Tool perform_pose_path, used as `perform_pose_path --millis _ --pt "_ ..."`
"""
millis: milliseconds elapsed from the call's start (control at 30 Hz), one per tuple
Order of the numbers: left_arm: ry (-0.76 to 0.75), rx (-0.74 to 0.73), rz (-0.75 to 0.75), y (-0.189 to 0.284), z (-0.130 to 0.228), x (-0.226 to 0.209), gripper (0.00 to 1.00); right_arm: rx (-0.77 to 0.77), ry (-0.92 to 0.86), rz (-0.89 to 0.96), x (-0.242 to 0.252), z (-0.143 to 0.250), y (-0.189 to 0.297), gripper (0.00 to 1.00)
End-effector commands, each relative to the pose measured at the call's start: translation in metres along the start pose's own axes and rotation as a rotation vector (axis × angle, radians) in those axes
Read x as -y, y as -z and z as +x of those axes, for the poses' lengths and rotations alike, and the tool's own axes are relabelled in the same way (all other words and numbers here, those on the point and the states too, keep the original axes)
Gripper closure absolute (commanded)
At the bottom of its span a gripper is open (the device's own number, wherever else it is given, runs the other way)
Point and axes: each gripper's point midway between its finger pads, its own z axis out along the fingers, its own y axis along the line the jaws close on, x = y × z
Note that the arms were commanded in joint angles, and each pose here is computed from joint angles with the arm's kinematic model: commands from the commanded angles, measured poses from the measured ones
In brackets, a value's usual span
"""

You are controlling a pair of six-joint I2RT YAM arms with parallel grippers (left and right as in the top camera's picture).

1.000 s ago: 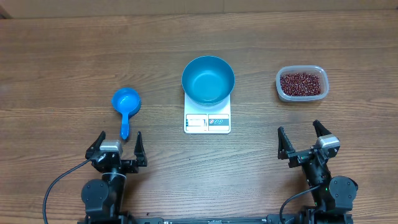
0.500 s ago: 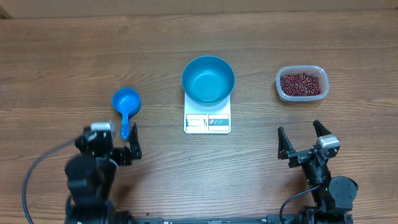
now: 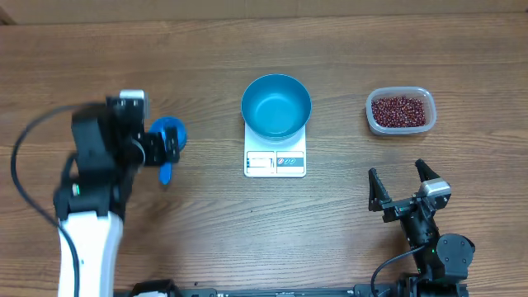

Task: Scoop item into bowl and weigh 150g on scale
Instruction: 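Move the left gripper over the blue scoop handle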

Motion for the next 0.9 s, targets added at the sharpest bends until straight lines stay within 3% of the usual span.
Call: perform_pose_path --millis 0,300,633,867 --pt "-0.059 -0.043 0.008 -0.008 -0.031 -0.003 0.0 0.004 0.01 -0.004 -0.001 0.002 0.0 0.0" --pt "-0.142 -0.28 0.038 -0.038 -0.043 -0.009 0.0 0.004 0.01 -0.004 -0.001 0.002 0.0 0.0" --pt "-0.179 -0.467 0.035 -0.078 -0.011 -0.045 0.0 0.004 0.01 -0.004 -0.001 0.002 0.0 0.0" --pt "-0.195 -0.518 0.05 -0.099 0.003 -0.057 0.0 0.004 0.01 -0.004 -0.001 0.002 0.0 0.0"
